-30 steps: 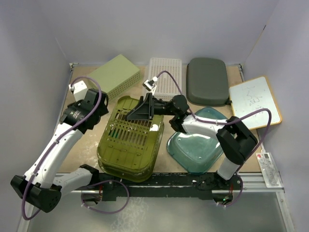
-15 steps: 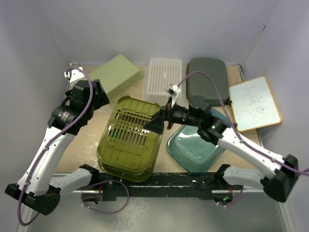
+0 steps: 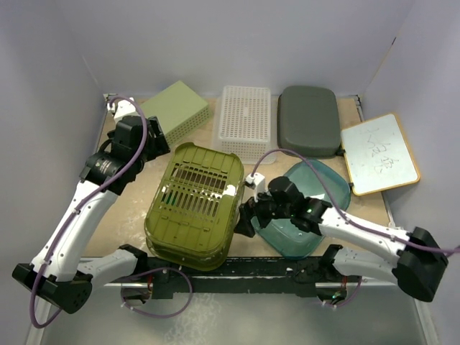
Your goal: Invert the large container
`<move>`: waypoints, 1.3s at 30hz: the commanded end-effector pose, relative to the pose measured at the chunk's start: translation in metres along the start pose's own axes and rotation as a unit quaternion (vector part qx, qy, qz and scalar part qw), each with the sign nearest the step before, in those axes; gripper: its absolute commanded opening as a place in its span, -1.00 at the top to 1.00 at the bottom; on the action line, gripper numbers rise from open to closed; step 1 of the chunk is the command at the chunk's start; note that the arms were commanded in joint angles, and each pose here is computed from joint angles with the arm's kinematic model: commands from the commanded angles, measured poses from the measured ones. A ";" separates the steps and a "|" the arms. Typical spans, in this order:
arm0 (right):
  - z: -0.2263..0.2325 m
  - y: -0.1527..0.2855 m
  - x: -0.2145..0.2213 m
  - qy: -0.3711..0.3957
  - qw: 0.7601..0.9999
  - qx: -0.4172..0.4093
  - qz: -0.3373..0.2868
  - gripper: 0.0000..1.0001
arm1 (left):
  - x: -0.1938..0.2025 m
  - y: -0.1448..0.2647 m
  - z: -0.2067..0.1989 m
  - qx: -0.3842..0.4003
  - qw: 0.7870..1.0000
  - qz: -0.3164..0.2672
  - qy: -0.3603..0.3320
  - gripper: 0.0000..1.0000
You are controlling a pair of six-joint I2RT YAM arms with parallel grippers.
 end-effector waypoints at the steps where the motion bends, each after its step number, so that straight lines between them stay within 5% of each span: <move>1: 0.038 -0.035 -0.041 0.046 0.994 -0.070 -0.067 -0.99 | -0.005 -0.002 -0.006 0.010 1.000 -0.013 0.014 -0.57; 7: 0.065 -0.083 -0.099 0.050 0.987 -0.111 -0.108 -0.99 | -0.007 0.001 -0.005 0.010 1.000 -0.016 0.020 -0.57; 11: 0.078 -0.074 -0.122 0.059 0.983 -0.118 -0.127 -0.99 | -0.007 0.005 -0.001 0.004 1.000 -0.019 0.022 -0.57; 18: 0.043 -0.019 -0.140 0.080 0.983 0.069 -0.151 -1.00 | -0.007 0.000 -0.006 0.014 0.999 -0.029 0.035 -0.59; 25: -0.066 0.072 -0.148 -0.055 0.907 0.377 -0.182 -1.00 | -0.007 -0.016 -0.017 0.028 0.998 -0.035 0.040 -0.59; 33: -0.121 0.119 -0.115 -0.213 0.831 0.464 -0.221 -1.00 | 0.004 -0.027 -0.027 0.055 0.998 -0.021 0.031 -0.59; 39: -0.132 0.131 -0.102 -0.246 0.780 0.522 -0.244 -1.00 | 0.003 -0.021 -0.022 0.059 0.996 -0.045 0.045 -0.59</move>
Point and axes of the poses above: each gripper's point midway between its finger pads, its own y axis back along the fingers, its own z axis along the line the jaws close on, x = y × z, the point moved 5 cm from there along y, back along the fingers, and after that the axes turned 5 degrees about -y, right-handed, at the moved point
